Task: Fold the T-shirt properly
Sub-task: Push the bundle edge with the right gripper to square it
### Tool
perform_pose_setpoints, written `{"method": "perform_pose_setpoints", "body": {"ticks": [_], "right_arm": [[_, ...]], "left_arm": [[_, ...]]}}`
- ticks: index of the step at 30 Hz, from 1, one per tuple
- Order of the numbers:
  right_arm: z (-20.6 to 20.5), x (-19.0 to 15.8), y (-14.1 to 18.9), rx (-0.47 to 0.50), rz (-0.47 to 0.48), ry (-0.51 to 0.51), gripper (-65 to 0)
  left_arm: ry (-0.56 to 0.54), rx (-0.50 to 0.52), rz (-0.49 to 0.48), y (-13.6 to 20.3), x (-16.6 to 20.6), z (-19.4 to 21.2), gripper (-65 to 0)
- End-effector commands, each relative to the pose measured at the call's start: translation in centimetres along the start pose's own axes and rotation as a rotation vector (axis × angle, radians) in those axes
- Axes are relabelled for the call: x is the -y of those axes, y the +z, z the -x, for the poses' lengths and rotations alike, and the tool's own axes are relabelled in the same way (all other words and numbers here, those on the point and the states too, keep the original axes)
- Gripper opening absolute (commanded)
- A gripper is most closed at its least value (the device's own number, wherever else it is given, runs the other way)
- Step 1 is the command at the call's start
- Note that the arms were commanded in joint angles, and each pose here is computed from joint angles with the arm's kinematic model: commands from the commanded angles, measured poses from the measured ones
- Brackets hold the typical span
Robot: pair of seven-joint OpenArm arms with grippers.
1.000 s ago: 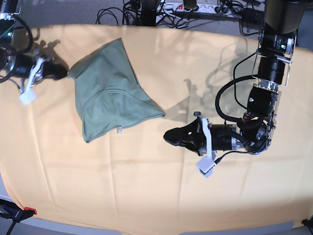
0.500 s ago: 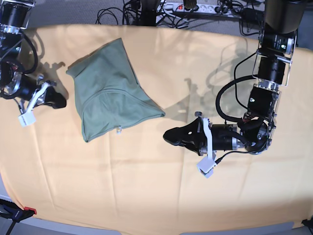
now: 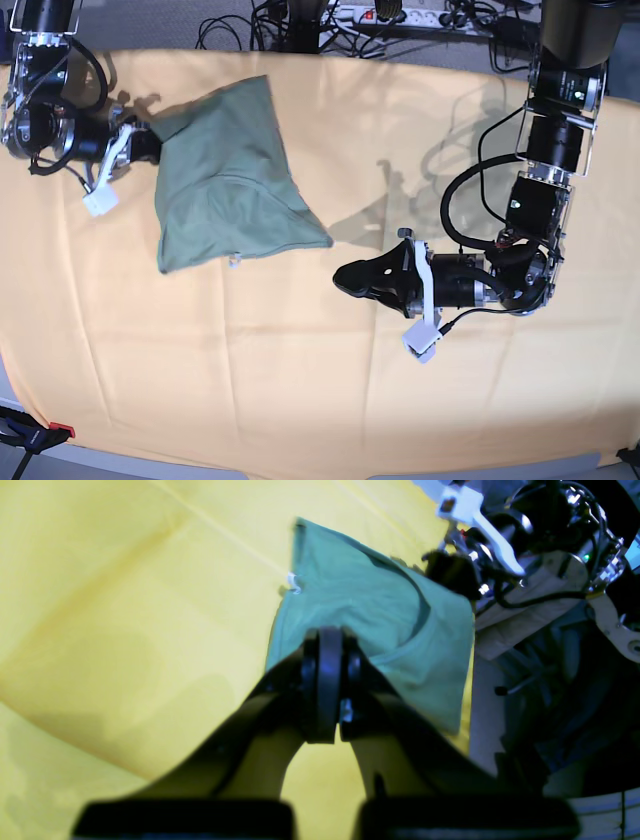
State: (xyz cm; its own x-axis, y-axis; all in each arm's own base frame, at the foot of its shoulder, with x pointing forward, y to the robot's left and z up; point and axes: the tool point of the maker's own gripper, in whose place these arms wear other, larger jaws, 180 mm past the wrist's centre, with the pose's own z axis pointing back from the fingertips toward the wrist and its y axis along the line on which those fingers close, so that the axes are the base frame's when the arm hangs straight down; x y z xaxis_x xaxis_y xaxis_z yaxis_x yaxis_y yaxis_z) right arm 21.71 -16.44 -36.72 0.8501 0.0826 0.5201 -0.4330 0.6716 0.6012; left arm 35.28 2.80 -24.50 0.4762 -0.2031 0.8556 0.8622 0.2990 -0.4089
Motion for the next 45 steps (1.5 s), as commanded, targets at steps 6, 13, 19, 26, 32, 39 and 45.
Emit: {"method": "perform_pose_setpoints", "body": {"ticks": [6,13,19,26,32,39,45], "right_arm": [[0.3,-0.6,1.3,0.041,-0.029,-0.023,-65.0],[-0.3,0.2,3.2,0.103,-0.003,-0.047,-65.0],[0.0,0.5,3.8,0.112,0.014,-0.059,-65.0],[-0.5,0.4,3.7,0.127,0.009,-0.055,-65.0],[-0.2,-0.1,2.9,0.139,-0.012,-0.072,-65.0],[1.1,-0.2,2.9,0.116,-0.01,-0.095,-65.0],[3.6,-0.4,2.9,0.074,-0.01,-0.14,-65.0]], "left_arm": [[-0.044,0.046,0.005,0.5,0.2,-2.2,-65.0],[-0.046,0.038,-0.001,0.5,0.1,-2.0,-65.0],[-0.011,0.031,0.008,0.3,0.3,-0.6,-65.0],[0.016,0.028,0.017,0.1,0.6,0.4,-65.0],[0.022,0.043,0.03,0.1,0.8,0.2,-65.0],[0.028,0.04,0.03,0.1,0.8,0.5,-65.0],[0.051,0.034,0.035,-0.1,1.0,1.4,-65.0]]}}
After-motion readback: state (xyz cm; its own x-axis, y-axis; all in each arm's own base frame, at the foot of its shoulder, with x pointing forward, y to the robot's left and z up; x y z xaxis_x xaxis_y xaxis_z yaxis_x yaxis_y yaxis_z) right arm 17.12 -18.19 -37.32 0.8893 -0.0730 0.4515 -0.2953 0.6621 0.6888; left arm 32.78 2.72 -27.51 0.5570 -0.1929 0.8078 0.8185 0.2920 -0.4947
